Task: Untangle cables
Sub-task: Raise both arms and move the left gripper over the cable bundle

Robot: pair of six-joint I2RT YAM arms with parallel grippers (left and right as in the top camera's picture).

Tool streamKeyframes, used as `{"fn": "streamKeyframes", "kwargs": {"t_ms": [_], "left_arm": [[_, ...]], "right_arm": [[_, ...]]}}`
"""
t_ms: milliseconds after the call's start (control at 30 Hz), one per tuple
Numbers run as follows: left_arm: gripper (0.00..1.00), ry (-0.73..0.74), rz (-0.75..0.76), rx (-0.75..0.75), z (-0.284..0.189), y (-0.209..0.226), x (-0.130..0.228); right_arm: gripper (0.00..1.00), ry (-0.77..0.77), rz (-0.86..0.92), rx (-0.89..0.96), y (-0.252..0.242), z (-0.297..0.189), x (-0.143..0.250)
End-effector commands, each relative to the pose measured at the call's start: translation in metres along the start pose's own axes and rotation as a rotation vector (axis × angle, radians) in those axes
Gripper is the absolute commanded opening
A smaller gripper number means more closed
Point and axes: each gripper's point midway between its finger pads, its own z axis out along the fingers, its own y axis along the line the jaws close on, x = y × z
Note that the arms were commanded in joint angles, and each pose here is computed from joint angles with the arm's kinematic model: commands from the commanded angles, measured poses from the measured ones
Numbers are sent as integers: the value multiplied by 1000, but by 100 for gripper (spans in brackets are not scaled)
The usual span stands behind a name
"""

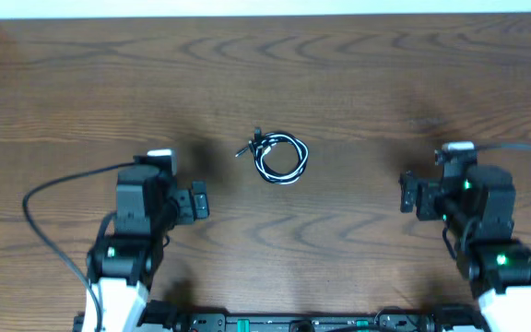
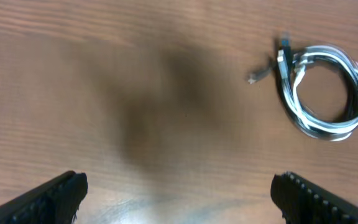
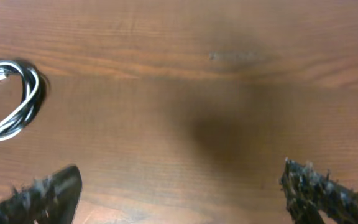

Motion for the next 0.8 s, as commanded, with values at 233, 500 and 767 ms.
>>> {"fn": "streamKeyframes", "kwargs": {"t_ms": [233, 500, 767], "left_arm": [[100, 374, -41, 39, -22, -13, 22], [100, 292, -29, 8, -15, -9, 3], [100, 26, -13, 291, -12, -59, -64]], "right_arm": [[99, 182, -13, -8, 1, -16, -42], [99, 148, -15, -31, 5, -16, -52], [99, 153, -4, -114, 19, -17, -50]]}}
